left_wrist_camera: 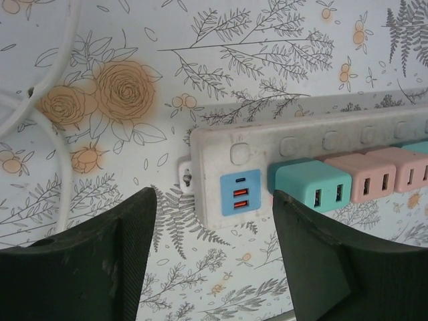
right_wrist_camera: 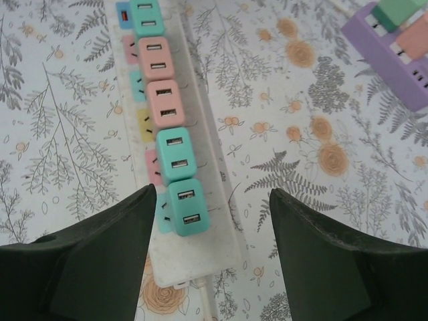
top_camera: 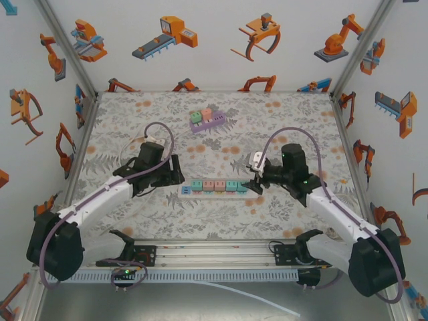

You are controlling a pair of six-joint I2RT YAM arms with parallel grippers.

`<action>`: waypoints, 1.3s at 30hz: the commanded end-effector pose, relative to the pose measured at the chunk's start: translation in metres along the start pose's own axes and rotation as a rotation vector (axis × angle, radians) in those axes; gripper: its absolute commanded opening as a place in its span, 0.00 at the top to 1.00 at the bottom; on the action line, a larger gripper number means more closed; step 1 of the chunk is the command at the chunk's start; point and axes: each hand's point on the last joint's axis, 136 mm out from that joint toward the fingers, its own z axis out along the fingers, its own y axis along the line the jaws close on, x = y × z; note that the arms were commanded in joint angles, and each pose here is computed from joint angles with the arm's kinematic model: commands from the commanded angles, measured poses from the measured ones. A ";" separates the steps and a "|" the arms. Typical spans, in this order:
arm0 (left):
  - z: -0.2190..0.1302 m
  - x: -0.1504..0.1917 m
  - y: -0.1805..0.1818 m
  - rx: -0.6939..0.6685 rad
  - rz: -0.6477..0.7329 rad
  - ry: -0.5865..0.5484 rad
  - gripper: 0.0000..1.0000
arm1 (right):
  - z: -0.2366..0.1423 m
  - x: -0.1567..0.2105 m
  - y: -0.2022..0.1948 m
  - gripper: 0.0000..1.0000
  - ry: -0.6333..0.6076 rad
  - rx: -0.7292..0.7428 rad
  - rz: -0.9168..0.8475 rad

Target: Pull the plug off the socket

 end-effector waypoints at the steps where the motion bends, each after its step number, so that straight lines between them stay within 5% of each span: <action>1: 0.008 0.002 -0.006 0.037 -0.022 0.007 0.33 | 0.003 -0.012 0.000 0.37 -0.007 -0.046 -0.078; 8: 0.021 0.010 -0.004 0.031 -0.033 0.042 0.33 | 0.019 0.020 0.010 0.42 0.164 -0.132 -0.087; 39: 0.043 0.076 0.038 -0.144 -0.007 0.281 0.45 | 0.049 0.045 0.014 0.78 0.273 -0.212 -0.074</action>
